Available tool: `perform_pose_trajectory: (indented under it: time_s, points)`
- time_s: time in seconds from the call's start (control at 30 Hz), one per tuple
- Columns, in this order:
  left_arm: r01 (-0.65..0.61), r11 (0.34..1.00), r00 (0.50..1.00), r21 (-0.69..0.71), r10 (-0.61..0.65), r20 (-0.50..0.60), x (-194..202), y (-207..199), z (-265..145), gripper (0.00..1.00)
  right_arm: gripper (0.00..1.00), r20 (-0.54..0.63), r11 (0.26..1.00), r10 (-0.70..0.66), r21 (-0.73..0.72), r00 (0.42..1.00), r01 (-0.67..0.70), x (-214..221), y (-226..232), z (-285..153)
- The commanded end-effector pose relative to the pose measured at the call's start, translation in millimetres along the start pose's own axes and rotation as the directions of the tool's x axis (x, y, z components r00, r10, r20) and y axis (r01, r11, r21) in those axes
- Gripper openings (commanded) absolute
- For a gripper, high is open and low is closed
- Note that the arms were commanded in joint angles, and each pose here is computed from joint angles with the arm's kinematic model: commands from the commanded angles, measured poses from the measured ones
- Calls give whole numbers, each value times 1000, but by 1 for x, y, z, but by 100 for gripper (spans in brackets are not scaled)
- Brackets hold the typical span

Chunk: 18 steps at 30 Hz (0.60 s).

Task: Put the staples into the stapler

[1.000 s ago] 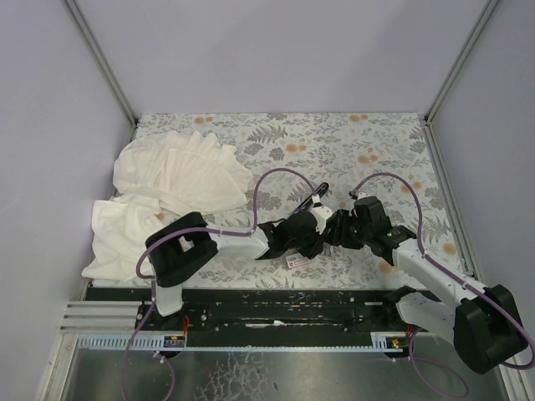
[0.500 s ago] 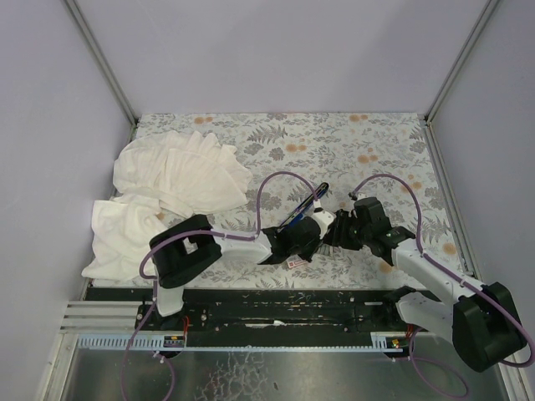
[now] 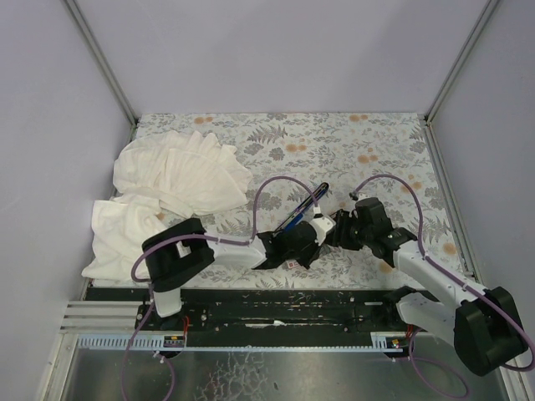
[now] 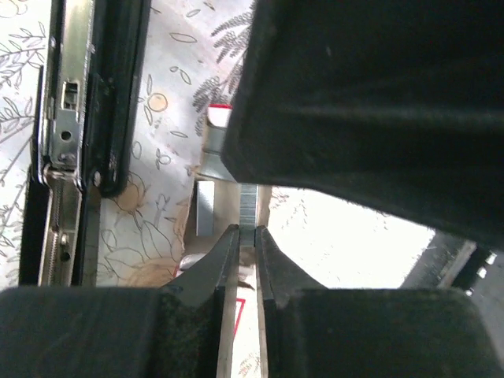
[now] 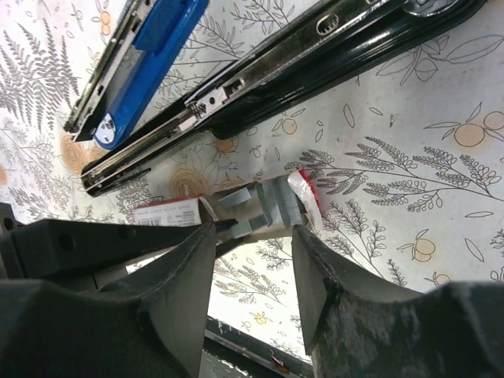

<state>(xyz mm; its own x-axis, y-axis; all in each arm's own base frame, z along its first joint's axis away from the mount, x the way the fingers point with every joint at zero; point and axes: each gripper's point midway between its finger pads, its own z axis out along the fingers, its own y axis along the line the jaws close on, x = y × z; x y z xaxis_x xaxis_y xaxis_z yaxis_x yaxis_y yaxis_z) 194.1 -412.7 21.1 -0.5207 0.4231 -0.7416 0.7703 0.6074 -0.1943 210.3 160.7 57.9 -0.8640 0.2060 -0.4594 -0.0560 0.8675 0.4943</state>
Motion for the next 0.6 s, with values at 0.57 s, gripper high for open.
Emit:
perform_pose_trajectory:
  time_s: [0.57]
  points:
    - [396, 881, 890, 259, -438, 127, -45, -35, -55, 2, 57, 11, 968, 45, -249, 999, -41, 3, 43, -15]
